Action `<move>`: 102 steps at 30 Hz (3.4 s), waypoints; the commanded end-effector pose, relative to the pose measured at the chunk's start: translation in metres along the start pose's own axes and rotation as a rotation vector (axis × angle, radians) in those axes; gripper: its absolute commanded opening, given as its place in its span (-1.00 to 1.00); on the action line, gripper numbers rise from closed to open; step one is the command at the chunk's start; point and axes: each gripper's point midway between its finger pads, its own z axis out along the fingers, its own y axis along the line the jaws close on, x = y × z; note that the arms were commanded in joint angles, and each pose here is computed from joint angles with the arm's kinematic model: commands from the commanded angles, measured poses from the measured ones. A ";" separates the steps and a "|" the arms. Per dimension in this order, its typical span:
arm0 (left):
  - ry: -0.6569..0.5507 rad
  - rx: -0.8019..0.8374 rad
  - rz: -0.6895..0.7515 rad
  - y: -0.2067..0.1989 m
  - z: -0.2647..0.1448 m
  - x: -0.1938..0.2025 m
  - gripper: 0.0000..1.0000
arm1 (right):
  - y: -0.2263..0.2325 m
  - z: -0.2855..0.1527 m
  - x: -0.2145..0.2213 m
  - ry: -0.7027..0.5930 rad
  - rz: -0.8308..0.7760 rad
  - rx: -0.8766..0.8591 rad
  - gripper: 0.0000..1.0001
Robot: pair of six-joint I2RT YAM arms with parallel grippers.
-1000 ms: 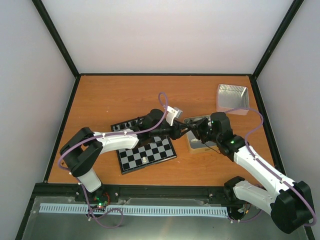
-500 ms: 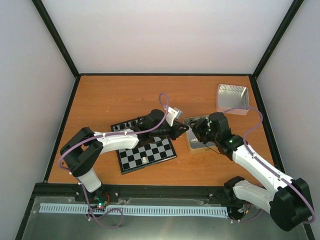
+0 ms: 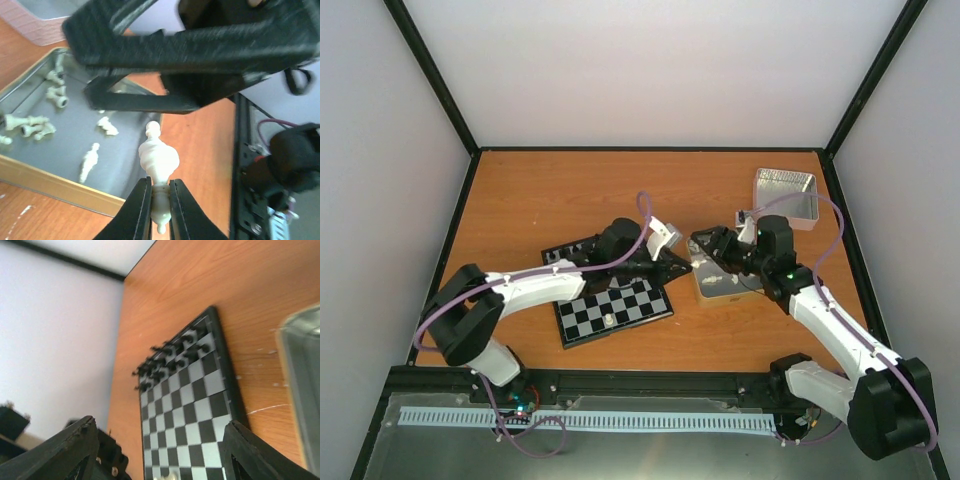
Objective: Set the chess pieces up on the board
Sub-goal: Pick up the chess piece from the storage box, then place the chess piece on the chessboard.
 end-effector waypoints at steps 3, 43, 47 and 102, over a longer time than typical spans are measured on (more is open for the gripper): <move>-0.017 0.196 0.108 -0.037 -0.044 -0.016 -0.99 | 0.031 -0.013 0.032 0.146 -0.267 -0.211 0.35; -0.106 0.202 0.166 -0.051 -0.079 -0.049 -0.99 | 0.076 -0.055 0.063 0.191 -0.362 -0.492 -0.32; -0.107 0.194 0.162 -0.049 -0.079 -0.049 -0.99 | 0.076 -0.054 0.062 0.188 -0.361 -0.485 -0.51; 0.258 -0.517 -0.525 0.063 -0.175 0.081 -0.99 | -0.047 0.114 0.164 0.107 -1.034 0.187 -0.86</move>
